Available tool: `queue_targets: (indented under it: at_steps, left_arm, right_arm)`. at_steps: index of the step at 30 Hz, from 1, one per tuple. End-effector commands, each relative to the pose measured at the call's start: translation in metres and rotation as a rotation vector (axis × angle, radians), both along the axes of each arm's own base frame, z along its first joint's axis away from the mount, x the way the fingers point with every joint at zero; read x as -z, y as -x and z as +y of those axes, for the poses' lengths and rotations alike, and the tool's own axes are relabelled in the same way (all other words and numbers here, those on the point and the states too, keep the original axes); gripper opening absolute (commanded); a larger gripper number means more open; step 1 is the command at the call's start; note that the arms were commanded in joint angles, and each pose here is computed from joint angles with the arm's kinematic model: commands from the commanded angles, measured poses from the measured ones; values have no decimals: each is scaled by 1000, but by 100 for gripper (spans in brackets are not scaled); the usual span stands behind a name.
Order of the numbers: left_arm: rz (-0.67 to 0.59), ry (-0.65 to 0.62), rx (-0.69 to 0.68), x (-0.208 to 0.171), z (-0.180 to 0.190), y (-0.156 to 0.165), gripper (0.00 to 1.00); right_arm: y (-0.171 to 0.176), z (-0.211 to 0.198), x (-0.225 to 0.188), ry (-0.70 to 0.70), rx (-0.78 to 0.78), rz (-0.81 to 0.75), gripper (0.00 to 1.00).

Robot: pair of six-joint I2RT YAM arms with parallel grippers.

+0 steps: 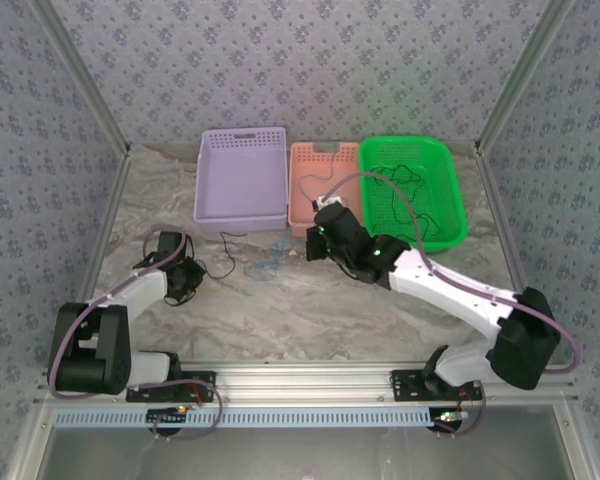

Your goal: Untangle the cables

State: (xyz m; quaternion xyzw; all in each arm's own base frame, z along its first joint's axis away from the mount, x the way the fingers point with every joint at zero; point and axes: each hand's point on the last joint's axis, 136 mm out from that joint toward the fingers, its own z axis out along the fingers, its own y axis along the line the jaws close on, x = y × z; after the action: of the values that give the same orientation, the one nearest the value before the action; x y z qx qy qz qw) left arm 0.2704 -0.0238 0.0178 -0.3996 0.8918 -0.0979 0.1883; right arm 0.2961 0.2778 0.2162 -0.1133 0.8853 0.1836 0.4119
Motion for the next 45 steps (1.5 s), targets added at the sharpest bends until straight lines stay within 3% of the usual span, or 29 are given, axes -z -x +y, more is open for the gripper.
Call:
queue_targets:
  at_steps: [1,18,28,35,40,45]
  left_arm:
    - [22,-27,-14,2,5,9,0]
    - [31,-76,-22,0,13,9,0]
    - [43,-97,-19,0,15,9,0]
    - [53,-104,-19,3,16,10,0]
    - [33,-84,-5,-2,11,4,0]
    - [-38,-46,66,-30,-10,-12,0]
  right_arm:
    - [6,-32,5,89,43,5,0]
    - [25,-193,-62,8,364,-56,0]
    - [37,-229,-88,-21,441,-90,0]
    - [43,-270,-138,-99,565,-156,0]
    - [31,-259,-158,-171,493,-169,0]
    - [37,-241,-168,-146,422,-193,0]
